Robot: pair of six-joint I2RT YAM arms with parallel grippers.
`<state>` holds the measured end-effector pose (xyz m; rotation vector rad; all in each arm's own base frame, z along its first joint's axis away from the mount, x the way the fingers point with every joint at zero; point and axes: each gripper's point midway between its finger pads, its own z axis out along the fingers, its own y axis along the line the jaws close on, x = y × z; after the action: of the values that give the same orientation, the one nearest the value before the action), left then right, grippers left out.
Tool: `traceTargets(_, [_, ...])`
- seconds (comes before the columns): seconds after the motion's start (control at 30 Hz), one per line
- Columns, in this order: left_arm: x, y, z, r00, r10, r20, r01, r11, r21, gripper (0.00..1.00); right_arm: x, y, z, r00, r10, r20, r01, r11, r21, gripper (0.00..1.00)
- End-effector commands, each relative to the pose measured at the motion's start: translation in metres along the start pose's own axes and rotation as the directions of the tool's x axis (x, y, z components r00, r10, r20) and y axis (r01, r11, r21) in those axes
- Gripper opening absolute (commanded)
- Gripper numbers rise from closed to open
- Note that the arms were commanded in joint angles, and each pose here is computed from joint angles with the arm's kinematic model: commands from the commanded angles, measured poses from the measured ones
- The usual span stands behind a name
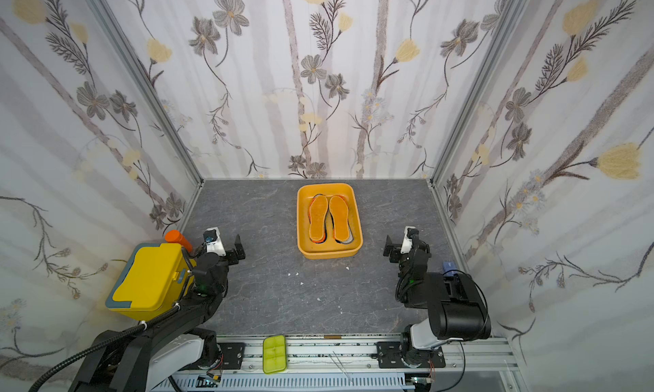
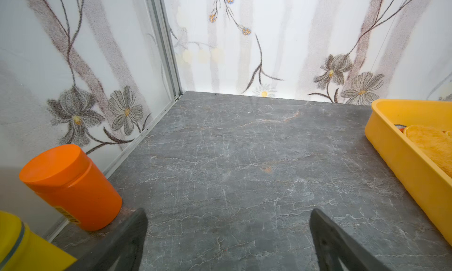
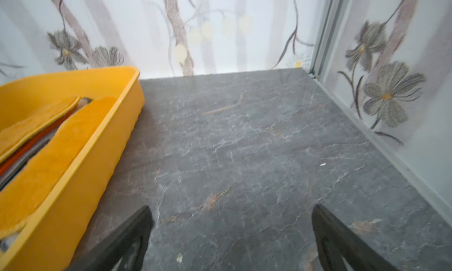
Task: Put the insoles into the storage box
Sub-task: Reset both arms
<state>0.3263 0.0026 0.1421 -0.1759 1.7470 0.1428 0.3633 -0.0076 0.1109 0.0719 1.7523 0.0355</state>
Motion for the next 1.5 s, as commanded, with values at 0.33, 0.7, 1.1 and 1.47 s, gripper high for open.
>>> traceTargets(0.33, [-0.015, -0.022, 0.036, 0.994, -0.010, 0.105, -0.003, 0.993, 0.121, 1.00, -0.025, -0.003, 0.002, 0.995, -0.002, 0.095, -0.001, 0.999, 0.034, 1.00])
traceTargets(0.7, [0.004, -0.004, 0.057, 0.993, -0.088, 0.073, 0.081, 0.992, 0.096, 1.00, -0.025, -0.003, 0.003, 0.996, -0.007, 0.090, 0.004, 0.999, 0.035, 1.00])
traceTargets(1.1, [0.005, -0.004, 0.058, 0.994, -0.087, 0.063, 0.081, 0.992, 0.095, 1.00, -0.025, -0.002, 0.003, 0.996, -0.007, 0.090, 0.004, 0.999, 0.035, 1.00])
traceTargets(1.47, [0.006, -0.004, 0.059, 0.994, -0.088, 0.060, 0.082, 0.992, 0.095, 1.00, -0.025, -0.002, 0.003, 0.996, -0.008, 0.091, 0.004, 0.999, 0.035, 1.00])
